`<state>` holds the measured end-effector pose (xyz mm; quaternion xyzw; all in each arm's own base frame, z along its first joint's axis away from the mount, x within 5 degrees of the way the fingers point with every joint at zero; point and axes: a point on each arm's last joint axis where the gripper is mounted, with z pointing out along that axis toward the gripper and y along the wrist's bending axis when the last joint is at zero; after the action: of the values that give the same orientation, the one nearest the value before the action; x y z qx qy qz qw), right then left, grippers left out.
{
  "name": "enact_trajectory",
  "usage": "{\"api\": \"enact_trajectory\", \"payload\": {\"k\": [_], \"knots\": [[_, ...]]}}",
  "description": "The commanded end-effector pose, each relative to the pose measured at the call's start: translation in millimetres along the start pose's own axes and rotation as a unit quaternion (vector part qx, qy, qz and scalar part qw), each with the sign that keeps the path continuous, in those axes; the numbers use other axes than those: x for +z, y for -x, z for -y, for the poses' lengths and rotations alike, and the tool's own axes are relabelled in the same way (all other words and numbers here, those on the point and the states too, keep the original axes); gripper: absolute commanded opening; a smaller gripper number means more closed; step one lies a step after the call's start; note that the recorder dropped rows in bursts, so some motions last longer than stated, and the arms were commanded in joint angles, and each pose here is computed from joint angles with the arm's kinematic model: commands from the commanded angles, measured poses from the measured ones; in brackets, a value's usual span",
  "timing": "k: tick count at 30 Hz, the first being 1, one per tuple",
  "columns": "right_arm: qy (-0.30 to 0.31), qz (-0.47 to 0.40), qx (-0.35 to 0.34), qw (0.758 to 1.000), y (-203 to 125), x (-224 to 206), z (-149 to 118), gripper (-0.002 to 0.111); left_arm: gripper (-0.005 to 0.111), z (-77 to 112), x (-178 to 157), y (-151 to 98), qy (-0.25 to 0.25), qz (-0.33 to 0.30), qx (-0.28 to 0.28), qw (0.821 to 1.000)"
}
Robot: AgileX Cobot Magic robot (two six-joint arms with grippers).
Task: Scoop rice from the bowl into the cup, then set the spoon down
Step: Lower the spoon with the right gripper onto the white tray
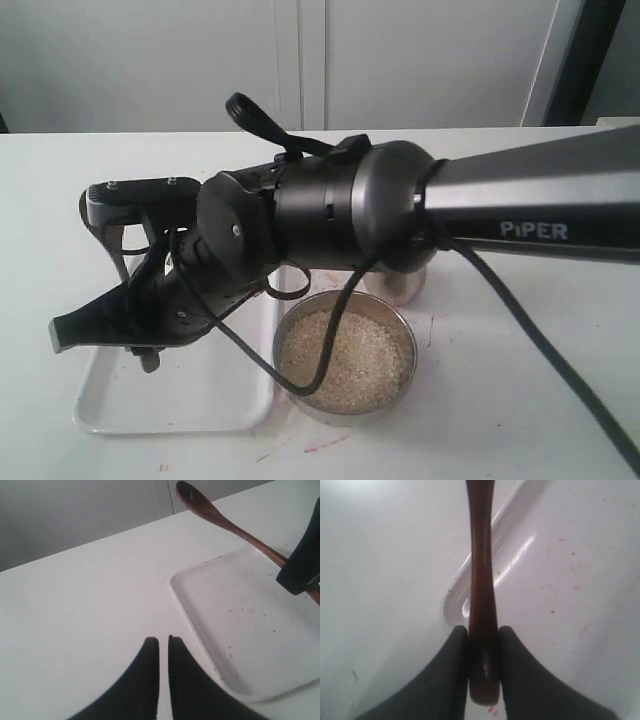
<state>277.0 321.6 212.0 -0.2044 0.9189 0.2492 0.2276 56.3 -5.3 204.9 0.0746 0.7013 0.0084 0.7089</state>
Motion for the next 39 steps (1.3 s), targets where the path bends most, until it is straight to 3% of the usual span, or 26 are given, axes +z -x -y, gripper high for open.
{"api": "enact_trajectory", "payload": {"k": [1, 12, 21, 39], "knots": [[-0.006, -0.018, 0.016, 1.000, 1, 7, 1, 0.000, 0.014, -0.3, 0, 1, 0.001, 0.004, -0.002, 1.000], [-0.019, -0.060, 0.026, 0.998, 2, 23, 2, 0.000, 0.014, -0.3, 0, 1, 0.001, 0.004, -0.002, 1.000], [-0.086, -0.079, 0.026, 0.993, 9, 24, 10, 0.000, 0.014, -0.3, 0, 1, 0.001, 0.004, -0.002, 1.000], [-0.103, -0.123, 0.033, 0.987, 12, 39, 10, 0.000, 0.014, -0.3, 0, 1, 0.001, 0.004, -0.002, 1.000]]}}
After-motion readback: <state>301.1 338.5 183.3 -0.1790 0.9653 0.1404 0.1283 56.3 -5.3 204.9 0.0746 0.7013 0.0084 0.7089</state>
